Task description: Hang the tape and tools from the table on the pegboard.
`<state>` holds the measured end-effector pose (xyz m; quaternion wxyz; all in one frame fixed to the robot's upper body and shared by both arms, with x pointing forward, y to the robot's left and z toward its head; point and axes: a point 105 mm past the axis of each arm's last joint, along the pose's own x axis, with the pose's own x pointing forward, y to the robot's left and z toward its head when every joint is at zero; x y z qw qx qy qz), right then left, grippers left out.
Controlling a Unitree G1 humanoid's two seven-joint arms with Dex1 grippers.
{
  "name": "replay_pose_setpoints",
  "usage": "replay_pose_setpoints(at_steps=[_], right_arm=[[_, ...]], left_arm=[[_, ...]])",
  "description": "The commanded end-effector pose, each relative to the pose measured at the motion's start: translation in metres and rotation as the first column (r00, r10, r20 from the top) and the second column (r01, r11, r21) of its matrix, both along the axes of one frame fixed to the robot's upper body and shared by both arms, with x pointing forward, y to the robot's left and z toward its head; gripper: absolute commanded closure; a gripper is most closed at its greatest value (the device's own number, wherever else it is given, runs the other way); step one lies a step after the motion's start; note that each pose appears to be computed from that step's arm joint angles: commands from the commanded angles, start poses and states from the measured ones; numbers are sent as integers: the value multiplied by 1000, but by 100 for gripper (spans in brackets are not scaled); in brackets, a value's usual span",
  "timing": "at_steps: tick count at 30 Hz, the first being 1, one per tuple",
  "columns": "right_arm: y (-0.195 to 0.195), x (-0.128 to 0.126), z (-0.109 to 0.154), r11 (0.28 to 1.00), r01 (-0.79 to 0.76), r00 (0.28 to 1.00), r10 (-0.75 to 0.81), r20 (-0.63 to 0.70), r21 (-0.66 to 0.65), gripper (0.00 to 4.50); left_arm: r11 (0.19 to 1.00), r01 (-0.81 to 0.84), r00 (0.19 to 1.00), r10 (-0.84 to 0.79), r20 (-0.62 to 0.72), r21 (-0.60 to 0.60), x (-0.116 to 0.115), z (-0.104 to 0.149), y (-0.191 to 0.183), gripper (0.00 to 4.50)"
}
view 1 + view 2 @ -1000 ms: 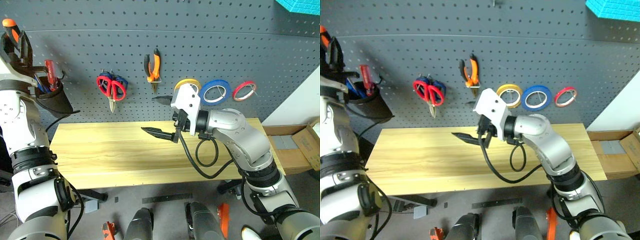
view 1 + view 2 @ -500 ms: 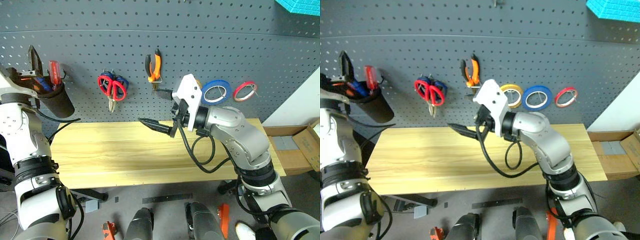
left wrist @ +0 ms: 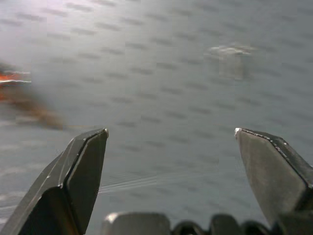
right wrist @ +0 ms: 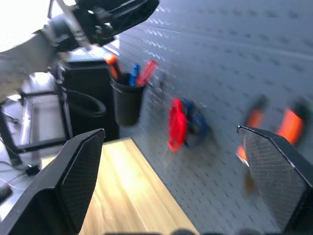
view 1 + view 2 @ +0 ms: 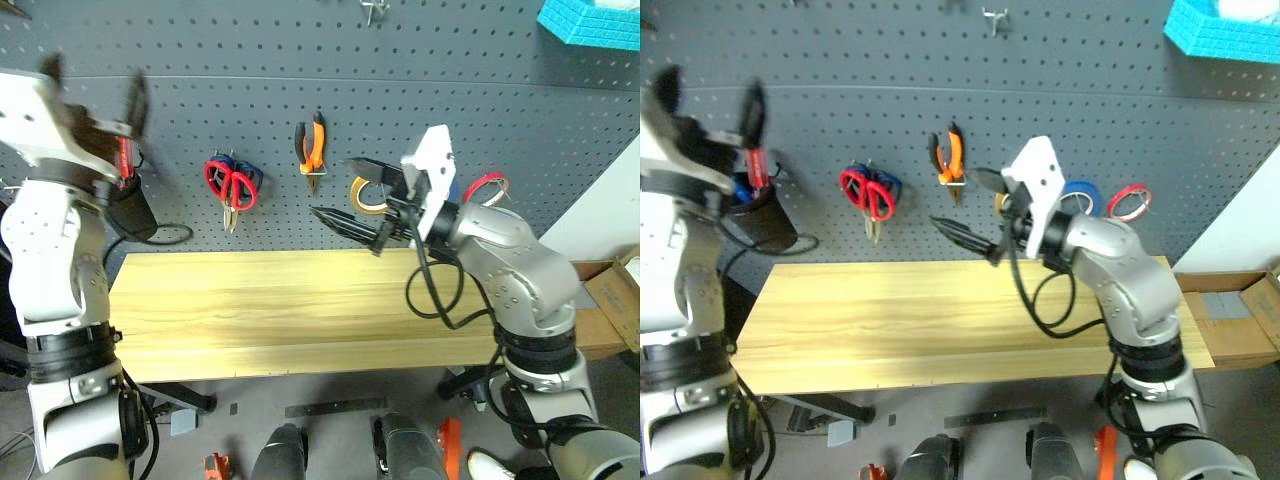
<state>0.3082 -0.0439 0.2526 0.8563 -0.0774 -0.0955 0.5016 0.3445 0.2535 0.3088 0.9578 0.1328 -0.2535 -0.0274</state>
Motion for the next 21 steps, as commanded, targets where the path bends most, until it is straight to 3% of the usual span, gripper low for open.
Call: replay_pose_setpoints(at_steps=[1, 6, 13, 21], right_arm=[[-17, -9, -7, 999, 29, 1000, -28, 13, -33, 0], [-36, -7, -47, 987, 128, 991, -131, -20, -99, 0], [-81, 12, -121, 882, 467, 880, -471, -63, -65, 0], [-116, 17, -189, 765, 632, 755, -644, -123, -125, 0]], left_arm=[[991, 117, 985, -107, -139, 62, -6, -33, -43, 2], [977, 214, 921, -197, -336, 15, -12, -96, -67, 2], [991, 87, 831, -131, -540, -106, -25, -207, -52, 2], [988, -141, 784, 74, -616, -61, -44, -273, -15, 2]])
